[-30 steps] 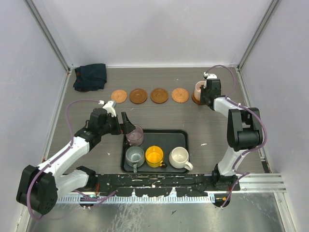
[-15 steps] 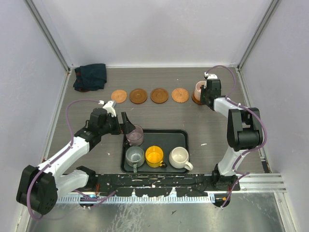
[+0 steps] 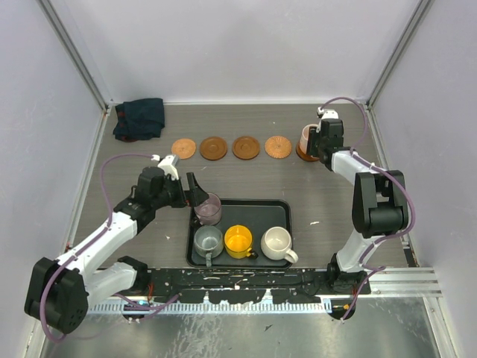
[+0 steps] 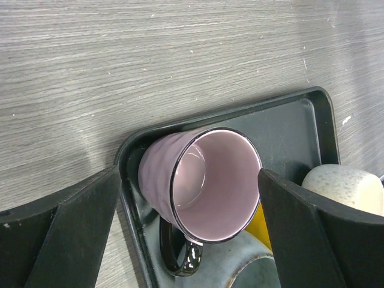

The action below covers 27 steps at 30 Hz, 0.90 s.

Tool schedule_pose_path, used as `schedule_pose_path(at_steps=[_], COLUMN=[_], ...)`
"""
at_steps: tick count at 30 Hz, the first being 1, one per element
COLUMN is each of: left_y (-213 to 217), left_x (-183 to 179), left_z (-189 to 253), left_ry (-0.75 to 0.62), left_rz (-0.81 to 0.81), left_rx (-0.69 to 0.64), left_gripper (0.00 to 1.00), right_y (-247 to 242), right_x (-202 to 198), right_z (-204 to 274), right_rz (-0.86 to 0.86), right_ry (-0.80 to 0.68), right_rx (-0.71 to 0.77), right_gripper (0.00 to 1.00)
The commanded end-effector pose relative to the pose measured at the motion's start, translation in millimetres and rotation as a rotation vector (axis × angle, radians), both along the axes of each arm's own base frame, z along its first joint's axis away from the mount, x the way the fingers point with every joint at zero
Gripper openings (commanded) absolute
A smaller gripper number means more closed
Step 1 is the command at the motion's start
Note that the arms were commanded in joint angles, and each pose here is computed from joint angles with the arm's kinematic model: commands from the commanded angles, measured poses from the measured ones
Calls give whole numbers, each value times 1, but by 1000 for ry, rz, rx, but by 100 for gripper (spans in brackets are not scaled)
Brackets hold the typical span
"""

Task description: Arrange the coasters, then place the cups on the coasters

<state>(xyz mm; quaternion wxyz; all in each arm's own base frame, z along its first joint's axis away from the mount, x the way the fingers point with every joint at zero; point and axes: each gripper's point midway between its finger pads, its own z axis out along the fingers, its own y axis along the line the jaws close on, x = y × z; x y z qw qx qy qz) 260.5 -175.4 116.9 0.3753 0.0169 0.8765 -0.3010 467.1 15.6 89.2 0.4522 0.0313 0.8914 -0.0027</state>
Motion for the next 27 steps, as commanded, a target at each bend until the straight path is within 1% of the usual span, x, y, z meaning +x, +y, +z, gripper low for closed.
schedule_pose_path(at_steps=[1,4,7,8,10,12,16,17,18,19,21,23,25,27], left_y=[-5,-4,-4,-3,-3,-3,-3,-3,-3,-4,-4,-5,-5,-5], left_x=[5,3,1,0,-1,-2,-3,-3,-3,-3,-3,-4,-5,-8], left_z=[23,25,28,28,29,28,29,29,30,30,30,30,29,29], left_ry=[-72,-82,-93,-95,-95,-93,-96,-95,-96,-97,-98,-96,-92,-90], left_rz=[-6,-10,-13,-14,-15,-15,-15,-14,-16,-17,-21,-27,-32,-38], left_rx=[-41,-43,-45,-47,-47,-48,-52,-52,-54,-55,-55,-56,-57,-60], left_gripper=[98,98,98,98,98,98,98,98,98,98,98,98,98,98], right_y=[-2,-1,1,1,3,7,25,31,37,45,63,83,104,115], right_x=[10,4,-4,-8,-16,-27,-58,-68,-77,-86,-105,-126,-148,-170], right_z=[44,49,61,69,81,88,111,117,123,127,134,130,121,108], right_rz=[-18,-19,-16,-15,-7,4,51,65,83,103,140,191,241,273], right_ry=[-139,-156,-192,-213,-236,-238,-266,-268,-264,-258,-238,-182,-117,-38], right_rx=[16,28,44,52,65,84,139,153,164,172,191,198,192,186], right_gripper=[48,53,62,66,69,71,81,82,82,86,87,90,90,87])
